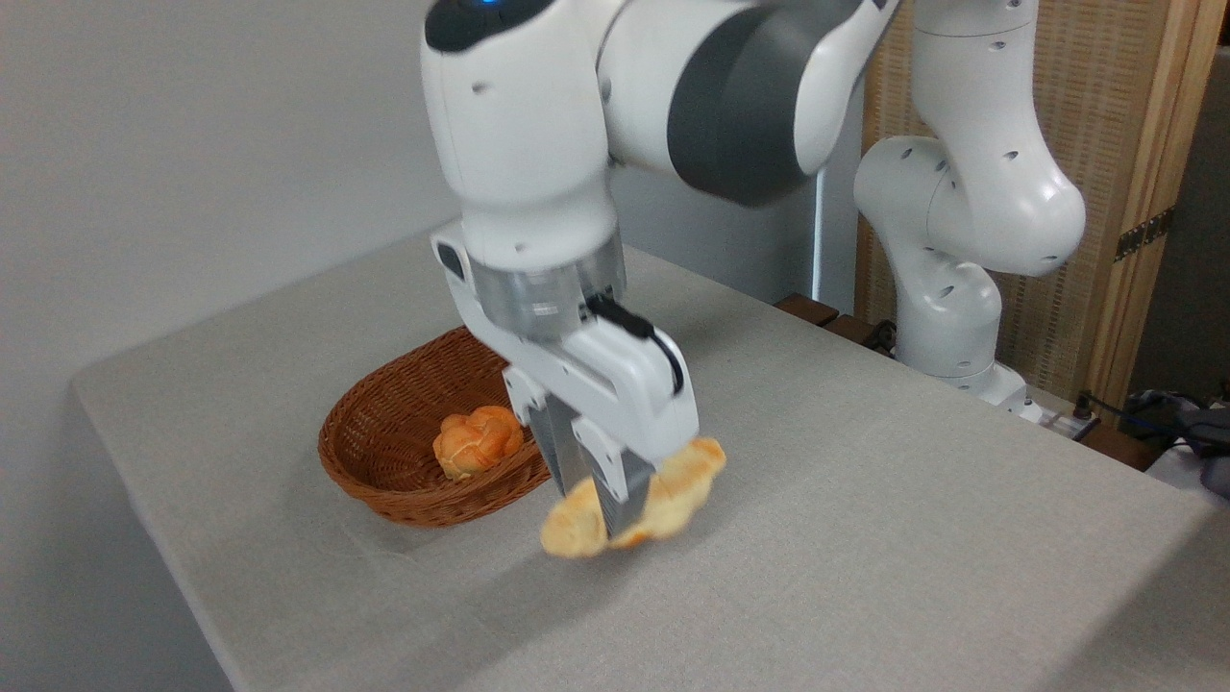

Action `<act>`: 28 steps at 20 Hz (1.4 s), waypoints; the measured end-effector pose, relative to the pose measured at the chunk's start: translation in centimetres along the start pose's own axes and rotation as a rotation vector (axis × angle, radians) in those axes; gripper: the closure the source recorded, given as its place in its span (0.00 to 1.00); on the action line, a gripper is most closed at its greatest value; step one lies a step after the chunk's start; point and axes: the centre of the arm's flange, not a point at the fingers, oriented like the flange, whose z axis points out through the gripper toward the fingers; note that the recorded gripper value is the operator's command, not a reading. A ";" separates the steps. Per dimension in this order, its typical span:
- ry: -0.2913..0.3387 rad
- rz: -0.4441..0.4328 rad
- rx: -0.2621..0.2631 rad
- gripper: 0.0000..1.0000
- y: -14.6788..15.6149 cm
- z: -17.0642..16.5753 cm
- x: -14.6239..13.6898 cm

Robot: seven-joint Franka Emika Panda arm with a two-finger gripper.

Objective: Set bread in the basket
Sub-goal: 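Lift the braided loaf and carry it over the woven basket, then lower the loaf into the basket beside the orange bun and release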

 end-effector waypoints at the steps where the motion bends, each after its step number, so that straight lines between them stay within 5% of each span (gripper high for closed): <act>1: 0.015 -0.010 -0.016 0.53 0.7 -0.6 0.5; 5: 0.067 -0.054 -0.084 0.53 4.2 -1.4 4.0; 13: 0.026 -0.024 -0.120 0.49 15.7 0.2 13.0; 14: 0.021 -0.016 -0.123 0.45 16.8 0.4 13.6; 15: 0.016 -0.008 -0.125 0.23 17.6 0.6 14.1; 16: 0.012 -0.003 -0.128 0.00 18.1 0.9 14.4; 28: -0.053 0.009 -0.105 0.00 18.1 3.4 15.5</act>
